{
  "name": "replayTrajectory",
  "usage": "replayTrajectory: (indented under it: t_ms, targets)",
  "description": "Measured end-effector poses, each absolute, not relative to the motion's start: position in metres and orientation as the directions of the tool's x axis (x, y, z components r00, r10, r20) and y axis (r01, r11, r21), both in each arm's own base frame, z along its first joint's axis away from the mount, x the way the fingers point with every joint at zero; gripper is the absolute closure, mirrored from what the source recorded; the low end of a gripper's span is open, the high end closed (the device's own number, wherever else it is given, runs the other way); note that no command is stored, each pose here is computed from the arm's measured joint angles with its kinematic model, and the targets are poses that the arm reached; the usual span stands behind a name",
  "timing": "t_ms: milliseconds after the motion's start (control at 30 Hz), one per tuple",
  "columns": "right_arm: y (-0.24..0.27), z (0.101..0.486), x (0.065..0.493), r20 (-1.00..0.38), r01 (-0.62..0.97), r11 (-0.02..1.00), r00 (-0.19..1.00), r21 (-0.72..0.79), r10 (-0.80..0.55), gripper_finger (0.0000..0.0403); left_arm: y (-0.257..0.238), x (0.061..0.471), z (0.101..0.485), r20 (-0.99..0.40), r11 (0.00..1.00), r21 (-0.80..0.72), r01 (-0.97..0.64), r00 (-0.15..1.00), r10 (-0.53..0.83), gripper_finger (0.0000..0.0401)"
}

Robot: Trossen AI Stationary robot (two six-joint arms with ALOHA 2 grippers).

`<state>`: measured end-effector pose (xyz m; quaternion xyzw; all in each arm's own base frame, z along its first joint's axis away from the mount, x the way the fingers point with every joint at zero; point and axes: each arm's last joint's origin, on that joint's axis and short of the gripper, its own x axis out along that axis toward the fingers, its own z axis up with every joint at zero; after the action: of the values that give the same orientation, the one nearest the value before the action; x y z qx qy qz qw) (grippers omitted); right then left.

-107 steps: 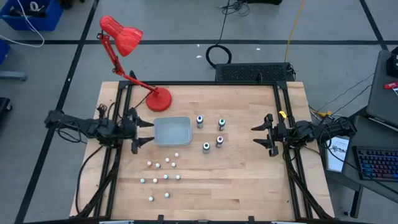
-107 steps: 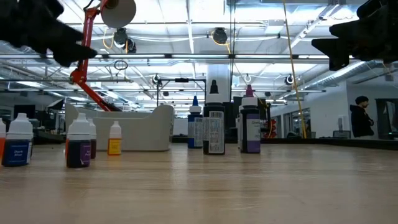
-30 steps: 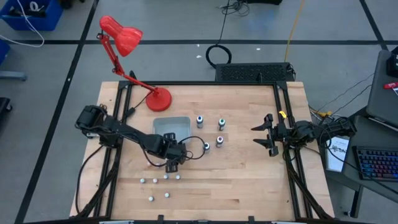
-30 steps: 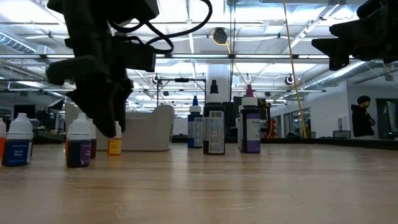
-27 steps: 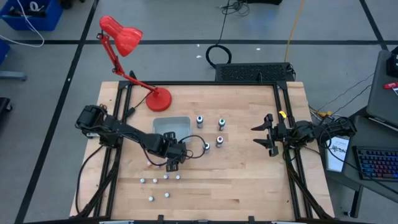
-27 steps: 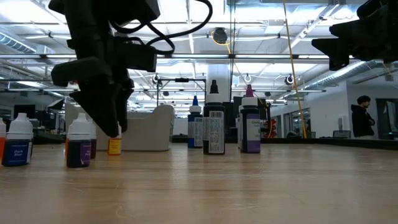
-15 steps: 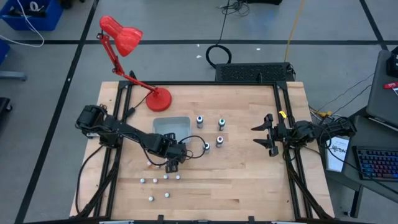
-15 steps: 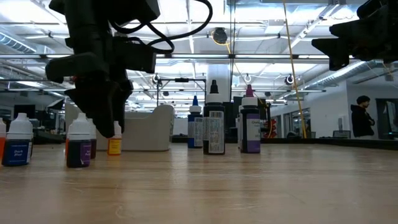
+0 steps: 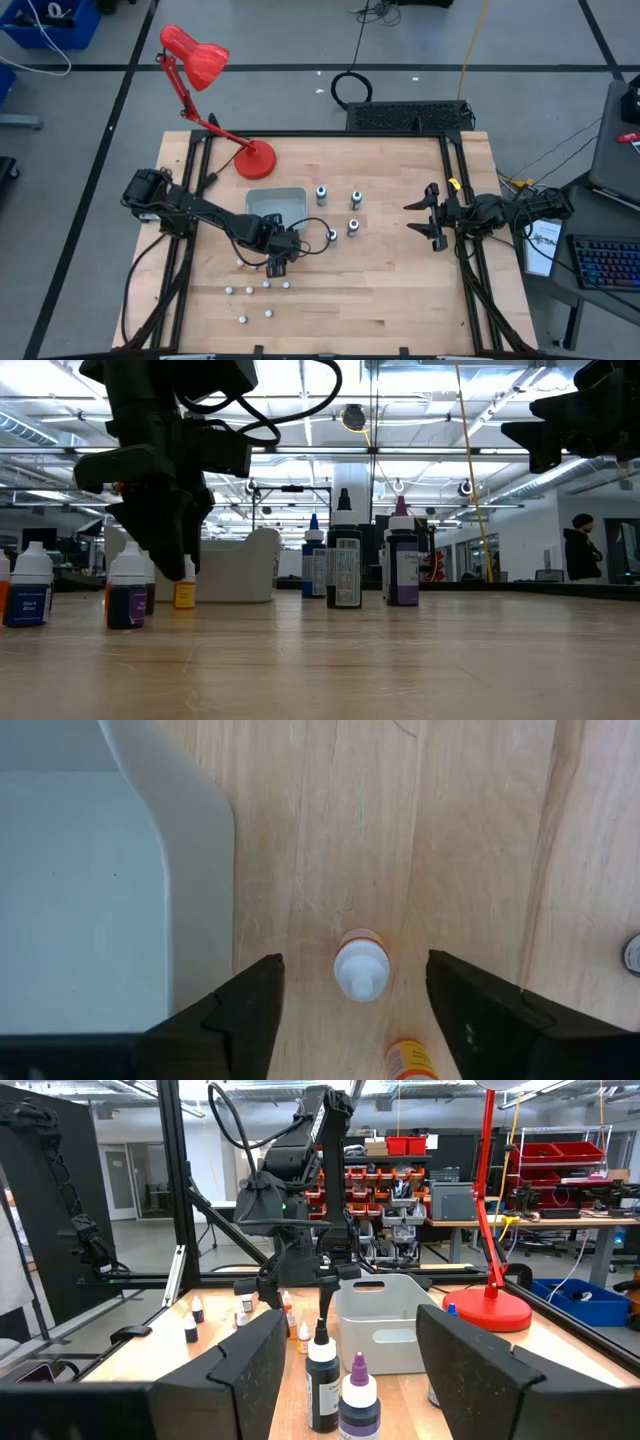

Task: Pick & Place food coloring
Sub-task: Put the small orange coloring bottle into the gray container

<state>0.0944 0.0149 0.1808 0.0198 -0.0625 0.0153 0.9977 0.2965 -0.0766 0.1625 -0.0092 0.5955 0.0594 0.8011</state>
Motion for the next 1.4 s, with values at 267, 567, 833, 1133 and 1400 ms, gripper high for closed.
replayTrajectory:
  t_ms: [267, 567, 833, 1133, 1400]
  targets:
    - [0.0149, 0.1808, 0.0943, 0.125, -0.033, 0.999, 0.992, 0.038, 0.028, 0.019, -0.0769, 0.2965, 0.1625, -0.957, 0.994, 0.047, -0.102, 0.282, 0.074, 0.0246]
    - [0.0149, 0.1808, 0.0944, 0.125, -0.033, 0.999, 0.992, 0.038, 0.028, 0.019, -0.0774, 0.2965, 0.1625, -0.959, 0.995, 0.031, -0.097, 0.278, 0.057, 0.0302]
    - [0.0149, 0.1808, 0.0943, 0.125, -0.033, 0.999, 0.992, 0.038, 0.028, 0.019, -0.0775, 0.2966, 0.163, -0.958, 0.995, 0.031, -0.098, 0.281, 0.057, 0.0332]
    - [0.0149, 0.1808, 0.0943, 0.125, -0.033, 0.999, 0.992, 0.038, 0.028, 0.019, -0.0775, 0.2966, 0.163, -0.958, 0.995, 0.03, -0.098, 0.281, 0.056, 0.0343]
    - [0.0149, 0.1808, 0.0943, 0.125, -0.033, 0.999, 0.992, 0.038, 0.028, 0.019, -0.0788, 0.2984, 0.1635, -0.955, 0.996, -0.003, -0.089, 0.294, 0.023, 0.0328]
